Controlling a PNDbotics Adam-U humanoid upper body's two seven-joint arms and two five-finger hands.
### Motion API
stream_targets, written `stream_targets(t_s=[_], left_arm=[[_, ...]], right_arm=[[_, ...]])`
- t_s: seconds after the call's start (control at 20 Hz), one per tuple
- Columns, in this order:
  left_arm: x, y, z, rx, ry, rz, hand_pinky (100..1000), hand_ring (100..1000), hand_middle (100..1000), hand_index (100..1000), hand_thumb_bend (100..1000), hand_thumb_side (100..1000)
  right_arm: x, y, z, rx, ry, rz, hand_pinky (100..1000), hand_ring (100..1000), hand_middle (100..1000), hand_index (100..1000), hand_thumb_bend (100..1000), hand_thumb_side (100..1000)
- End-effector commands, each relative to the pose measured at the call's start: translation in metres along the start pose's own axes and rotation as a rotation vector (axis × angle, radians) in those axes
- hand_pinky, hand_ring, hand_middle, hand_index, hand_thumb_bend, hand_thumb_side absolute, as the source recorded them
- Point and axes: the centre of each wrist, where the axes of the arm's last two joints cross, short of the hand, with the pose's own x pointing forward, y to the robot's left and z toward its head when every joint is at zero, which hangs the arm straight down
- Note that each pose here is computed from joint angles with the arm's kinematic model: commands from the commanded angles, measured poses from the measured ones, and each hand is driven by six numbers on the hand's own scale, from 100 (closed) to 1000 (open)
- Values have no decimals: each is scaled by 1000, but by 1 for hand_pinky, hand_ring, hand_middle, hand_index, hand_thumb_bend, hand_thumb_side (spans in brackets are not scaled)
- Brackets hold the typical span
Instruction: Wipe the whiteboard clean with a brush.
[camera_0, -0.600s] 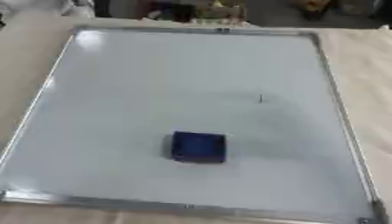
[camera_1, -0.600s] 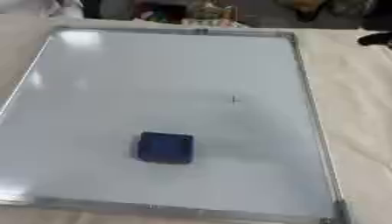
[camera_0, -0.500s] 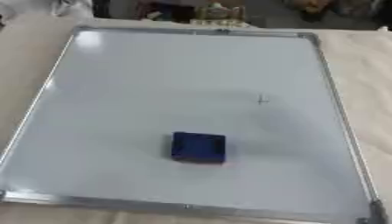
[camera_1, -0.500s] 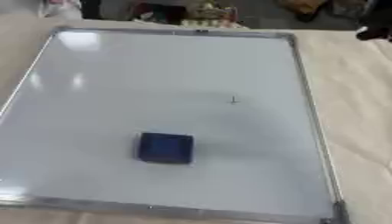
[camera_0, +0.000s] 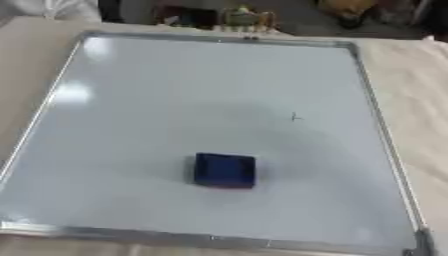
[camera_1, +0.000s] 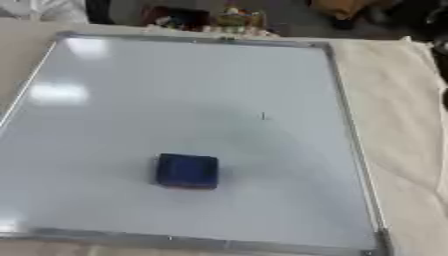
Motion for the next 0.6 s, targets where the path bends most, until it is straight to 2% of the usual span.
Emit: stream_targets(t_s=[0.05,0.3,0.6], left_arm=[[6,1,-6,-29,-15,-8,646,612,558,676,339,964],[5,-2,-7,-40,-7,7,646,612,558,675,337,965],[4,-4,-6,-53,4,13,647,613,558,674,335,965]], right_arm=[[9,-11,-15,153,-30,101,739,784,612,100,690,769],[15,-10,-31,293,-49,184,755,790,597,100,714,717],[23,-1,-51,407,-111,254,799,839,711,100,722,655]])
